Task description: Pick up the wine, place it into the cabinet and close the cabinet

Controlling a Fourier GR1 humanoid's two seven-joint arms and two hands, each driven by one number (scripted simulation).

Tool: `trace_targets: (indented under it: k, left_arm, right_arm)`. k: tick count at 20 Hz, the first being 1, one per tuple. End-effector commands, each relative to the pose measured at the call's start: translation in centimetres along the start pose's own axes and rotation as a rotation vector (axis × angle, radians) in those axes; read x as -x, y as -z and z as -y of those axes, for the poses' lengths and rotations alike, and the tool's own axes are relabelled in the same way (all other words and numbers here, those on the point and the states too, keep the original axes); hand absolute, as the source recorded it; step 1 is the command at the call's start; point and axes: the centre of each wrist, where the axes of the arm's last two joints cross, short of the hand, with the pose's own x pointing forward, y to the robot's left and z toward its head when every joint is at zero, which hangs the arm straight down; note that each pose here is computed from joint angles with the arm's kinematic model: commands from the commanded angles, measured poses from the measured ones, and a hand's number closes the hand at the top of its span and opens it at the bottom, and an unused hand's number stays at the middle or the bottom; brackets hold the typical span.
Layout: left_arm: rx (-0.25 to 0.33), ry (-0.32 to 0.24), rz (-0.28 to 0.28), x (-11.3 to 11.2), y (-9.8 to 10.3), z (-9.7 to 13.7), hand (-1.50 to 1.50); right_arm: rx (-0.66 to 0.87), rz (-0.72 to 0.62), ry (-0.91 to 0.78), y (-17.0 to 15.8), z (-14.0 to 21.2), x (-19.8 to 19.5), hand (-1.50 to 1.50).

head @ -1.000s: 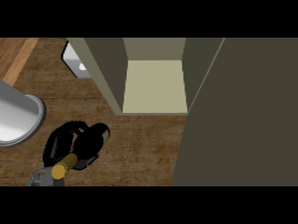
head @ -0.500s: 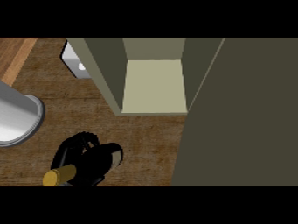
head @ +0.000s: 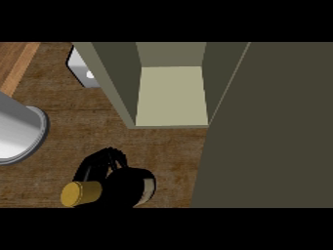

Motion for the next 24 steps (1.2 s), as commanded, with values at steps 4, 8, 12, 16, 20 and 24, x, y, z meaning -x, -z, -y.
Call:
trace_targets:
  k: [4, 8, 12, 16, 20, 24]
  left_arm:
    - [-0.006, 0.050, 0.022, -2.7, 3.0, 3.2, 1.50]
    - [-0.065, 0.083, 0.053, -3.9, 4.6, 3.9, 1.50]
    - [-0.126, 0.157, 0.077, -3.0, 5.2, 4.5, 1.50]
    - [-0.121, 0.181, 0.054, -3.4, 7.9, 5.6, 1.50]
    - [-0.093, 0.212, 0.058, -2.2, 7.4, 5.0, 1.50]
    - [-0.093, 0.232, 0.059, -2.6, 10.8, 5.0, 1.50]
  right_arm:
    - [-0.021, 0.070, 0.071, -2.9, 0.9, -4.1, -1.50]
    - [0.001, 0.068, 0.074, -2.9, 0.4, -3.7, -1.50]
    - [-0.025, 0.063, 0.065, -3.2, 1.4, -4.7, -1.50]
    - [-0.033, 0.062, 0.064, -3.0, 1.0, -4.2, -1.50]
    - [-0.010, 0.059, 0.056, -3.8, 1.6, -4.4, -1.50]
    - [-0.018, 0.049, 0.049, -2.6, 1.6, -2.9, -1.50]
